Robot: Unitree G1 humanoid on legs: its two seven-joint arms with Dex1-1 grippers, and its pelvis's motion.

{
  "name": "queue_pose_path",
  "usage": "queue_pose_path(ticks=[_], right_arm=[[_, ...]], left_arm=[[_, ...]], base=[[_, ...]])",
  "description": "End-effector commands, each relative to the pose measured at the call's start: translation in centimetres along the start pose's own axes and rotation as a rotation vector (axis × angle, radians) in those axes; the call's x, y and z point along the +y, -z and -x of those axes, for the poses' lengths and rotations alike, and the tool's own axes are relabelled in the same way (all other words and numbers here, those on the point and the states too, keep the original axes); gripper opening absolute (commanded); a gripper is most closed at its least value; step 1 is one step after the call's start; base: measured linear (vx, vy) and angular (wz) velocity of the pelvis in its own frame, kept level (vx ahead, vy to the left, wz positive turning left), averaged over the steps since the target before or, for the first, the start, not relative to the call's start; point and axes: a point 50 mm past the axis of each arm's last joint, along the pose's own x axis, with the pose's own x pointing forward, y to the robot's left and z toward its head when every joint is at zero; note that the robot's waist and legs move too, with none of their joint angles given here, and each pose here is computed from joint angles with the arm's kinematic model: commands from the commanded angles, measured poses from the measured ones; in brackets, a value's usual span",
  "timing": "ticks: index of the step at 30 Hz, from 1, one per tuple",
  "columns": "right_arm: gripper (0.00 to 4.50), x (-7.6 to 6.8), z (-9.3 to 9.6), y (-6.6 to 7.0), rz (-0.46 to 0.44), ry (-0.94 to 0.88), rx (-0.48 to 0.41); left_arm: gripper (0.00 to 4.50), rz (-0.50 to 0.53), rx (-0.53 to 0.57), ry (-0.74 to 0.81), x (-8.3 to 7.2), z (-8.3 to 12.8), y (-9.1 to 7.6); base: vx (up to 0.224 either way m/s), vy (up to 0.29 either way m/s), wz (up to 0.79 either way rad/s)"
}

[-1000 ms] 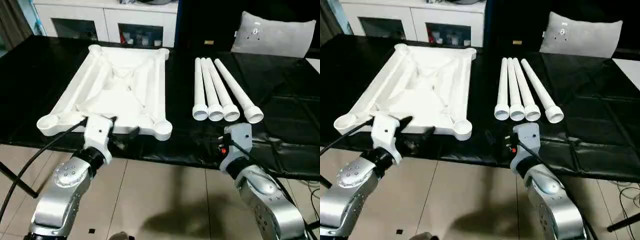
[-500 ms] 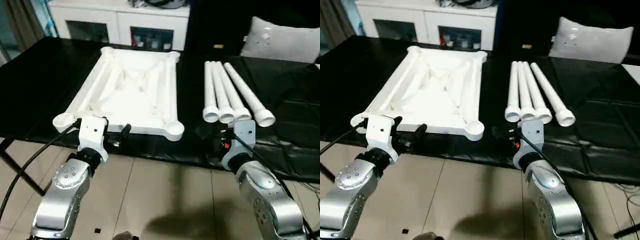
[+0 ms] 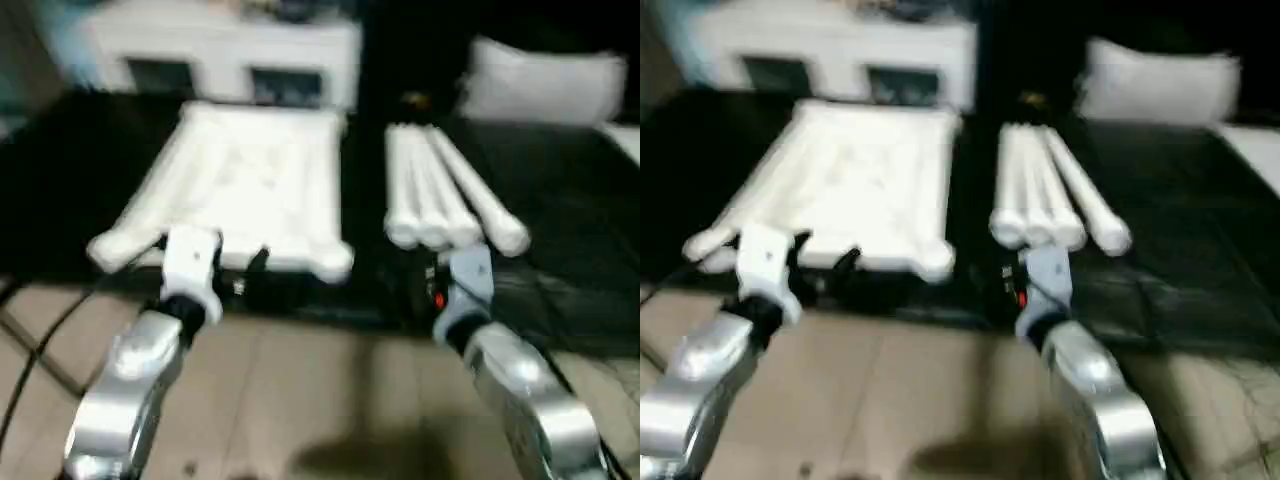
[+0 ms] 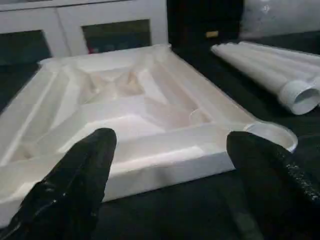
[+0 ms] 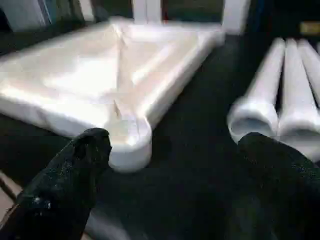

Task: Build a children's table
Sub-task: Move to table

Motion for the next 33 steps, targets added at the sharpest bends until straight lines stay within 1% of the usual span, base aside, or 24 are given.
queue_pose_path(ticks=[1, 6, 14, 17, 21, 25, 30, 31, 33], right_arm=[[4.5, -0.2, 0.0, -0.1, 0.018, 0.009, 0.0], [4.5, 0.1, 0.3, -0.1, 0.026, -0.01, -0.005], [4.5, 0.1, 0.2, -0.1, 0.039, -0.007, -0.01], [4.5, 0.1, 0.3, -0.1, 0.045, -0.013, -0.008], [4.5, 0.2, 0.3, -0.3, 0.057, -0.026, -0.01], [4.5, 0.2, 0.3, -0.4, 0.066, -0.038, -0.016], [4.5, 0.1, 0.3, -0.5, 0.079, -0.031, -0.017], [4.5, 0.0, 0.3, -0.5, 0.085, -0.029, -0.019], [4.5, -0.1, 0.3, -0.4, 0.094, -0.037, -0.009]], left_arm=[[4.05, -0.018, 0.0, 0.018, 0.0, -0.3, -0.5], [4.05, -0.021, 0.016, 0.027, 0.0, -0.3, -0.3], [4.05, -0.011, 0.028, 0.051, -0.4, -0.3, -0.1], [4.05, -0.012, 0.031, 0.06, -0.5, -0.2, 0.0], [4.05, -0.014, 0.037, 0.108, -0.9, 0.0, 0.1], [4.05, -0.033, 0.044, 0.108, -0.6, 0.0, 0.2], [4.05, -0.047, 0.09, 0.152, -0.2, -0.2, 0.5], [4.05, -0.053, 0.097, 0.164, 0.0, -0.3, 0.5], [4.05, -0.048, 0.114, 0.249, 0.1, -0.6, 0.5]], base=[[0.058, 0.046, 0.06], [0.066, 0.045, -0.04], [0.138, -0.034, 0.06], [0.212, -0.113, 0.12], [0.088, -0.132, 0.05], [0.082, -0.043, -0.15], [0.051, -0.003, -0.02], [0.0, 0.0, 0.0], [-0.047, -0.002, 0.01]])
